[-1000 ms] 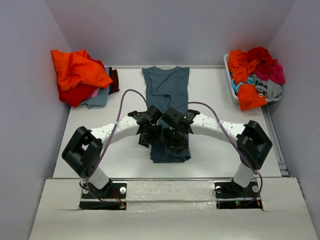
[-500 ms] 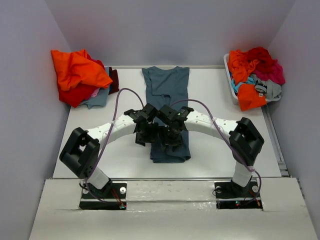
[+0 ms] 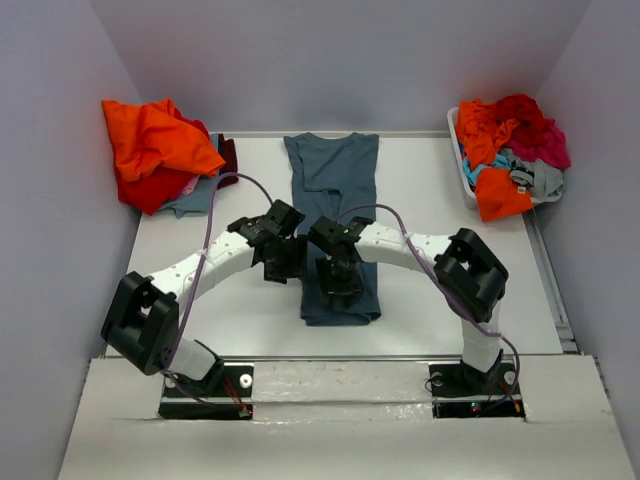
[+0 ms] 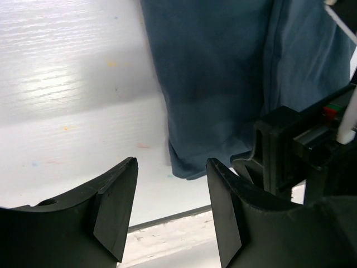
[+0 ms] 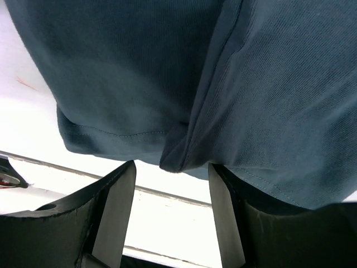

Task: Fold and stack the t-shirts
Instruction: Fold the tshirt

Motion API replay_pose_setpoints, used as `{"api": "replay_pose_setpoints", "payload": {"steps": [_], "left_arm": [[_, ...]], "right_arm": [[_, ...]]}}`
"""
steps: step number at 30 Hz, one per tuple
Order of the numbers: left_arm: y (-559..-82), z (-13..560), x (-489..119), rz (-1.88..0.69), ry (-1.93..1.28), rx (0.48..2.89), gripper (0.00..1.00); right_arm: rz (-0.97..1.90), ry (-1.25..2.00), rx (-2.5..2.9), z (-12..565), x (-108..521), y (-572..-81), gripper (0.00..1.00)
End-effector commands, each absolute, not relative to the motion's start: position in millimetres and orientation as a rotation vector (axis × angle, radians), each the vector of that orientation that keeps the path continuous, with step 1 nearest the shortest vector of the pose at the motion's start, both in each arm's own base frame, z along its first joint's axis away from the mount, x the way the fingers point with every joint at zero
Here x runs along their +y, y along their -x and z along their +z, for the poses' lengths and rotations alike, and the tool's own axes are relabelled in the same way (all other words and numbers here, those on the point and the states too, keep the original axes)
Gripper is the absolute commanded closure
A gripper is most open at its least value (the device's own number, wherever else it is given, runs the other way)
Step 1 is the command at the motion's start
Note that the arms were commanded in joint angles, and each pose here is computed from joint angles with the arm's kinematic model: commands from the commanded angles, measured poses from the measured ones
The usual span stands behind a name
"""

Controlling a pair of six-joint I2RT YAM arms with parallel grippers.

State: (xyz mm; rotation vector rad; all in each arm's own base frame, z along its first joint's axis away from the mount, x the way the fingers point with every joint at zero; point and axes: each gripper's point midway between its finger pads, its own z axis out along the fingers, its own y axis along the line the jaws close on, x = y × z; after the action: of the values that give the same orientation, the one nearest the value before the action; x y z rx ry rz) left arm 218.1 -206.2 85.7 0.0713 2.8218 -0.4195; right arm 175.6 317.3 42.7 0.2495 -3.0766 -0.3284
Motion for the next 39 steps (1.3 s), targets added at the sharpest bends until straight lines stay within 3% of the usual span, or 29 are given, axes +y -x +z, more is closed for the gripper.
{"api": "replay_pose_setpoints", "payload": {"steps": [1,3,5,7,15,21,39], "left_arm": [[-217.8,92.8,-203.1,-0.461,-0.067,2.8,0.36],[-217.6,92.0,-203.1,-0.461,-0.072,2.801,0.36],[-217.3,90.1,-203.5,-0.461,-0.075,2.807,0.36],[-218.8,88.5,-201.7,-0.458,-0.067,2.812,0.36],[-221.0,86.8,-203.3,-0.452,-0.089,2.819,0.36],[-221.0,85.6,-204.6,-0.459,-0.091,2.822,0.36],[-219.0,72.8,-203.6,-0.426,-0.152,2.873,0.36]], "right_arm": [[-0.382,-0.284,-3.126,57.8,329.3,-185.6,0.41],[-0.387,-0.28,-3.132,62.0,329.2,-186.0,0.44],[-0.382,-0.27,-3.139,64.5,327.2,-185.9,0.61],[-0.386,-0.263,-3.149,68.1,325.3,-185.6,0.7],[-0.349,-0.23,-3.147,68.0,313.1,-177.8,0.78],[-0.35,-0.206,-3.151,72.5,307.9,-173.9,0.92],[-0.344,-0.031,-3.23,114.0,266.5,-154.0,0.93]]}}
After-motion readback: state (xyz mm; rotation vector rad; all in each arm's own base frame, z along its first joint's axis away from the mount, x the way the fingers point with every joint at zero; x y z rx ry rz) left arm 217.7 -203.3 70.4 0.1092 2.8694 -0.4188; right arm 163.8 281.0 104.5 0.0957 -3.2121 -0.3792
